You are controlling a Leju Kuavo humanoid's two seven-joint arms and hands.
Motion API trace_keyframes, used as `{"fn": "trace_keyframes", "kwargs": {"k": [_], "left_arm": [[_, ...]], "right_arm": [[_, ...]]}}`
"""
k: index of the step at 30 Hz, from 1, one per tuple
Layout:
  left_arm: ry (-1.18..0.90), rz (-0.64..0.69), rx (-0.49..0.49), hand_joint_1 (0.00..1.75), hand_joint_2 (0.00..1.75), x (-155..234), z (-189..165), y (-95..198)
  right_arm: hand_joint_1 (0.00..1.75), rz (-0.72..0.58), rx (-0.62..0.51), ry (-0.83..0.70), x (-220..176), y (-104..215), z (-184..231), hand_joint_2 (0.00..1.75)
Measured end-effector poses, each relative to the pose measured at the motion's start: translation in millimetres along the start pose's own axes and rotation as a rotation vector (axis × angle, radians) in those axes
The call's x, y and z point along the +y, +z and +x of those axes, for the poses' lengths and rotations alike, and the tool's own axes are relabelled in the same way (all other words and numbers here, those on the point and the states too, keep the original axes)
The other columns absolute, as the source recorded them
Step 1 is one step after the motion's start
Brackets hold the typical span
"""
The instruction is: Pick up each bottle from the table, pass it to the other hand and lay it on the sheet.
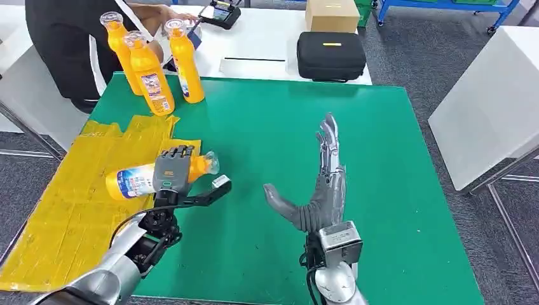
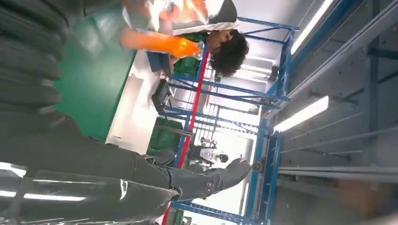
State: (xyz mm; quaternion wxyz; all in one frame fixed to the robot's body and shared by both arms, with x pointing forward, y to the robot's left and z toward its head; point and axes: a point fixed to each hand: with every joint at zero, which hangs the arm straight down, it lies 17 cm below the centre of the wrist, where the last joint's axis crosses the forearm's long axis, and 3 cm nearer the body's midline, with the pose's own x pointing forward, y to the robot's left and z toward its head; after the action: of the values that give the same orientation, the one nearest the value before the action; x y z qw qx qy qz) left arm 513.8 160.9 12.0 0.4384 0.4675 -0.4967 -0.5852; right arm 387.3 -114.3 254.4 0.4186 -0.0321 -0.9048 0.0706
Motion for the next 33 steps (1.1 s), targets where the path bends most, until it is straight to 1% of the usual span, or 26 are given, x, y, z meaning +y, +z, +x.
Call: {"fn": "trace_keyframes", "kwargs": {"k": [8, 14, 19, 21, 22, 24, 26, 27, 28, 29, 31, 33], "left_arm": [[-0.009, -0.070, 0.073, 0.00, 1.75, -19, -22, 6], [-0.015, -0.119, 0.107, 0.00, 1.75, -33, -34, 12], [0.023, -0.120, 0.093, 0.00, 1.75, -38, -33, 15], [0.112, -0.096, 0.061, 0.00, 1.75, -34, -26, 14], [0.199, -0.070, 0.045, 0.00, 1.75, -29, -22, 12], [0.463, 0.047, -0.004, 0.00, 1.75, -1, -10, 6], [0.599, 0.125, -0.002, 0.00, 1.75, 19, -13, 1], [0.629, 0.146, 0.017, 0.00, 1.75, 25, -18, -1], [0.669, 0.171, 0.019, 0.00, 1.75, 31, -19, -2], [0.751, 0.220, 0.000, 0.00, 1.75, 43, -17, -2], [0.935, 0.345, -0.066, 0.00, 1.75, 77, -13, 3], [1.000, 0.407, -0.077, 0.00, 1.75, 101, -15, 6]], "right_arm": [[0.00, 0.013, 0.004, 0.001, 4, 0, -2, 1.75], [0.00, 0.020, 0.009, 0.003, 6, 0, -4, 1.75], [0.00, 0.023, 0.011, 0.006, 6, 0, -5, 1.75], [0.00, 0.022, 0.013, 0.006, 6, 0, -6, 1.75], [0.00, 0.019, 0.016, 0.008, 6, 0, -6, 1.75], [0.00, -0.003, 0.025, 0.012, 0, 2, -8, 1.75], [0.00, -0.019, 0.031, 0.012, -4, 3, -9, 1.75], [0.00, -0.024, 0.033, 0.014, -6, 4, -9, 0.00], [0.00, -0.032, 0.034, 0.018, -8, 5, -9, 0.00], [0.00, -0.046, 0.033, 0.023, -12, 5, -9, 0.00], [0.00, -0.079, 0.029, 0.025, -20, 6, -9, 0.00], [0.00, -0.097, 0.028, 0.029, -25, 7, -10, 0.00]]}}
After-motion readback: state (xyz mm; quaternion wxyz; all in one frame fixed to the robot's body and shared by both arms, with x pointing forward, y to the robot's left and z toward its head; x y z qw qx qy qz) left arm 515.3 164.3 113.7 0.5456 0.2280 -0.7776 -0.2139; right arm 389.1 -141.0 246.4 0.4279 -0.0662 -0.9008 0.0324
